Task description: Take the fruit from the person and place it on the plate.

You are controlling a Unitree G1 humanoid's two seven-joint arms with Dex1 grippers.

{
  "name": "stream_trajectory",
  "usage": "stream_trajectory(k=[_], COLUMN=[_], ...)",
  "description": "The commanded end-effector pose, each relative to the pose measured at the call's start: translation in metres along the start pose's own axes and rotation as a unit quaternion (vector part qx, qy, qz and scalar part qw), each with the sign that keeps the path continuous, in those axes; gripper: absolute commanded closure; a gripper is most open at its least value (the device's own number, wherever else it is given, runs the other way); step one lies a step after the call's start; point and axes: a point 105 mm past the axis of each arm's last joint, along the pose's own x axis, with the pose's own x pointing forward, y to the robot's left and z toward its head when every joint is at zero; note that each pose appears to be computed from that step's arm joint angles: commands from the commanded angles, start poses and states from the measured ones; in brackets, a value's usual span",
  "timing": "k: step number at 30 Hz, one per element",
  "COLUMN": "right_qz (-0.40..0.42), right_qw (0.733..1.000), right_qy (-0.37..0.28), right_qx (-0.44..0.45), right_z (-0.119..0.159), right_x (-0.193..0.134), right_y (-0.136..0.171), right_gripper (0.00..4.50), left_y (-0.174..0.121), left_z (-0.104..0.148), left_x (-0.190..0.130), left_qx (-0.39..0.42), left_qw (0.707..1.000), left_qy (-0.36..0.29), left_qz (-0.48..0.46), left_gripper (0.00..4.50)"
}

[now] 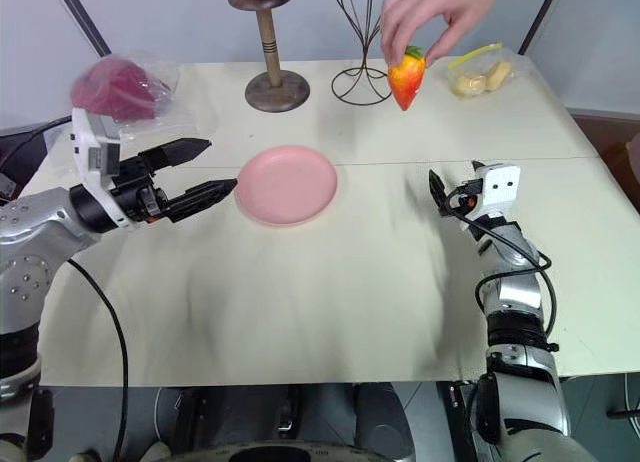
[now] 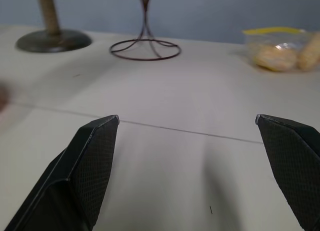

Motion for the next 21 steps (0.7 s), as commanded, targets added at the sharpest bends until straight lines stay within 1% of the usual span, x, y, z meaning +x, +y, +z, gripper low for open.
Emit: stream_trajectory(k=[1,3,5,11,15,21], right_qz=[0.074,0.090,0.090,0.088,0.098,0.107], right_qw=[0.996,0.995,0.995,0.996,0.993,0.990], right_qy=[-0.021,-0.019,-0.022,-0.030,-0.048,-0.080], right_qx=[-0.034,-0.049,-0.038,0.013,0.037,0.040], right_z=[0.051,0.068,0.080,0.096,0.108,0.136], right_x=[-0.002,-0.001,0.006,0.026,0.038,0.046], right_y=[0.007,0.009,0.013,0.031,0.043,0.047], right_gripper=[0.00,0.00,0.00,0.00,0.00,0.00], left_y=[-0.001,0.000,0.001,0.000,-0.001,-0.003], left_z=[0.004,0.000,-0.004,-0.006,-0.007,-0.008], left_x=[0.002,0.003,0.005,0.007,0.007,0.003], left_qx=[0.008,0.007,0.008,0.011,0.012,0.012], left_qw=[1.000,1.000,1.000,1.000,1.000,1.000], left_qy=[-0.004,0.000,0.006,0.004,0.003,0.002], left_qz=[-0.008,-0.009,-0.007,-0.006,-0.002,0.008], left_gripper=[0.03,0.03,0.03,0.03,0.03,0.03])
